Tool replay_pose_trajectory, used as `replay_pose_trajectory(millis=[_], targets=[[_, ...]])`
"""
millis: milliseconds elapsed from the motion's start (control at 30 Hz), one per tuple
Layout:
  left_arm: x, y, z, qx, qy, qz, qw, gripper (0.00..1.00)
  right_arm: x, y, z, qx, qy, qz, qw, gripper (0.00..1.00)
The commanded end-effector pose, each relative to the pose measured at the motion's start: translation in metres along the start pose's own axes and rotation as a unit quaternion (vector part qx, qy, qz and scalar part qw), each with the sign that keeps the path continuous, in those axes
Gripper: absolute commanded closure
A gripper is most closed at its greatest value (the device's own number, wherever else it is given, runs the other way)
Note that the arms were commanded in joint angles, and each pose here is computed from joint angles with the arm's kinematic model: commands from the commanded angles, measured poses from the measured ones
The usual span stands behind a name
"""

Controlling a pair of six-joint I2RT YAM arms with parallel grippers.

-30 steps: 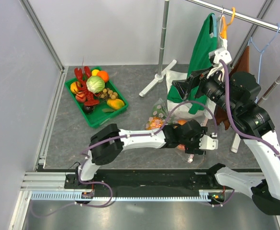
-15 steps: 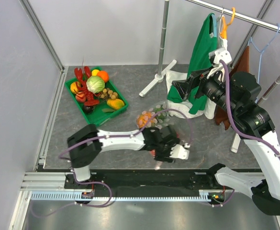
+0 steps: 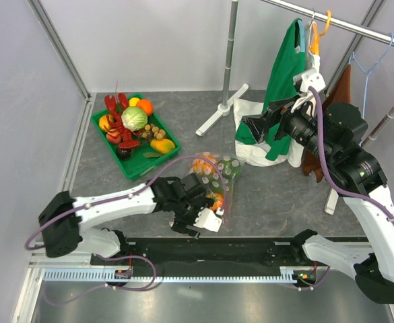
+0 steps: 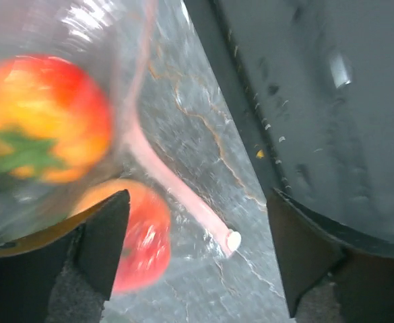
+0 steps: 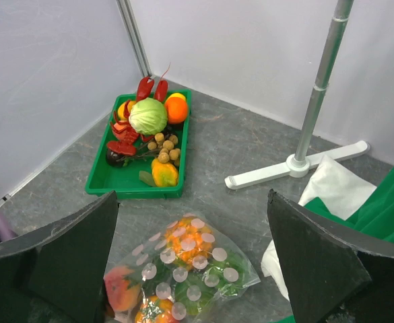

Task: Place the food in the zip-top bag and seal the zipper
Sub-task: Adjust the zipper food storage bag at the center of the board, then reset both arms

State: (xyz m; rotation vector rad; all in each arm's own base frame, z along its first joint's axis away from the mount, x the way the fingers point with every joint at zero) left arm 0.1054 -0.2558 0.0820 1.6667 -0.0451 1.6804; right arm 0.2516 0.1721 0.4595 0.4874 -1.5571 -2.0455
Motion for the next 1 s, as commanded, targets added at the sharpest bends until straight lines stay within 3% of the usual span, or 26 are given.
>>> replay_pose_trajectory(millis=[0, 133, 300, 500, 533, 633, 733, 967], targets=[[0.087, 0.082, 0.022, 0.000, 0.080, -0.142, 0.987, 0.06, -0.001, -0.004, -0.001, 0.006, 0.003, 0.000, 1.000, 0.02], [0.149, 0.104, 0.044, 0.117, 0.110, -0.206, 0.965, 0.00, -0.002, -0.026, -0.004, -0.009, 0.004, 0.025, 1.000, 0.02], [0.222, 0.079, 0.076, 0.283, 0.155, -0.230, 0.918, 0.00, 0.008, -0.055, 0.008, 0.004, 0.062, 0.067, 0.996, 0.02], [0.275, 0.006, 0.091, 0.462, 0.216, -0.224, 0.831, 0.00, 0.026, -0.124, 0.003, 0.040, 0.098, 0.167, 0.980, 0.02], [0.285, -0.018, 0.089, 0.502, 0.236, -0.223, 0.801, 0.00, 0.028, -0.130, 0.003, 0.044, 0.104, 0.176, 0.978, 0.02], [0.289, -0.059, 0.077, 0.570, 0.260, -0.216, 0.749, 0.00, 0.036, -0.145, -0.005, 0.061, 0.093, 0.188, 0.976, 0.02], [0.296, -0.070, 0.069, 0.571, 0.293, -0.215, 0.736, 0.00, 0.043, -0.155, -0.011, 0.069, 0.083, 0.193, 0.975, 0.02], [0.303, -0.083, 0.054, 0.546, 0.365, -0.160, 0.737, 0.00, 0.049, -0.139, -0.015, 0.076, 0.057, 0.157, 0.983, 0.02]])
Point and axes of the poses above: each gripper's point midway between its finger pads, its own x axis back along the fingers, its own z axis along the line the jaws close on, y = z × x, the point moved 1 cm from there along x, back along the fingers, and after that the axes turned 8 degrees about -x, right-handed, at the moved point
